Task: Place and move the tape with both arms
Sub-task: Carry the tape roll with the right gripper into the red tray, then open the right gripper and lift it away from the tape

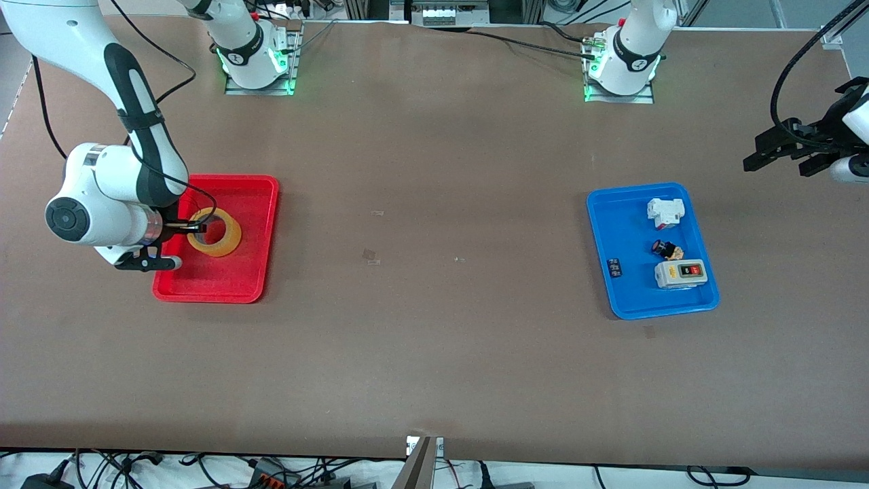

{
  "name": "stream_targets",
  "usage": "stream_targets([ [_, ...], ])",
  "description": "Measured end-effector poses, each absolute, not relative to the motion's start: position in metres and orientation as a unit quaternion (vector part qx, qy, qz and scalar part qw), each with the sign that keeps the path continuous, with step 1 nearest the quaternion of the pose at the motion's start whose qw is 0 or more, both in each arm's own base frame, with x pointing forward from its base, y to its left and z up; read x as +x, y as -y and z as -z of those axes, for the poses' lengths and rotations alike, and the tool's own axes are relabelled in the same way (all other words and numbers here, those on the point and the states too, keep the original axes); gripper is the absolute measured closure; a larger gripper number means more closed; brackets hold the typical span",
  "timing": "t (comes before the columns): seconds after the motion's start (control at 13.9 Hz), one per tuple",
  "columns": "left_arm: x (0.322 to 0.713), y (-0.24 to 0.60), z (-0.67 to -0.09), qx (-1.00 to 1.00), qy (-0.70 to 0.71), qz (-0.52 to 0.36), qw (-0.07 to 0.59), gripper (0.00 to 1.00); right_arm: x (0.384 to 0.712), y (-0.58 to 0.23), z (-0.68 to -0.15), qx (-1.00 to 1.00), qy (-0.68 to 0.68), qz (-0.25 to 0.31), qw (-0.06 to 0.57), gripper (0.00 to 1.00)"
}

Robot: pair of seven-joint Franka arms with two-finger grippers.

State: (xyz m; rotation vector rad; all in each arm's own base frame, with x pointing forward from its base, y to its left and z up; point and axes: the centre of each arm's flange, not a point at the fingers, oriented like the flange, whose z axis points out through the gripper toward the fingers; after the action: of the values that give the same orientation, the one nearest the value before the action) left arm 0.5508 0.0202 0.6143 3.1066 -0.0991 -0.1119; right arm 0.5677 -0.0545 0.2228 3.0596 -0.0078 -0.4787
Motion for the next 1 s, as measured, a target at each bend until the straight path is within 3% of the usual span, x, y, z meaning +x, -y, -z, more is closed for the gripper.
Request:
stream_targets([
  [0.07, 0.551, -0.020, -0.615, 0.999, 0.032, 0.036, 0.016, 0.00, 0.568, 0.054, -0.221, 0.988, 0.002, 0.156, 0.022, 0.80],
  [0.14, 0.551, -0.020, -0.615, 0.999, 0.032, 0.036, 0.016, 0.00, 0.568, 0.053, -0.221, 0.988, 0.001, 0.156, 0.022, 0.72],
  [0.43, 0.550, -0.020, -0.616, 0.999, 0.032, 0.035, 0.016, 0.00, 0.572, 0.047, -0.230, 0.989, -0.003, 0.149, 0.023, 0.21],
  [0.57, 0.550, -0.021, -0.616, 0.999, 0.031, 0.035, 0.016, 0.00, 0.584, 0.035, -0.260, 0.987, -0.004, 0.157, 0.024, 0.00],
  [0.79, 0.550, -0.022, -0.616, 0.999, 0.030, 0.036, 0.016, 0.00, 0.616, 0.002, -0.366, 0.986, 0.012, 0.165, 0.032, 0.00],
  [1.0, 0.550, -0.023, -0.616, 0.999, 0.030, 0.036, 0.016, 0.00, 0.630, -0.036, -0.482, 0.991, -0.002, 0.132, 0.036, 0.00],
])
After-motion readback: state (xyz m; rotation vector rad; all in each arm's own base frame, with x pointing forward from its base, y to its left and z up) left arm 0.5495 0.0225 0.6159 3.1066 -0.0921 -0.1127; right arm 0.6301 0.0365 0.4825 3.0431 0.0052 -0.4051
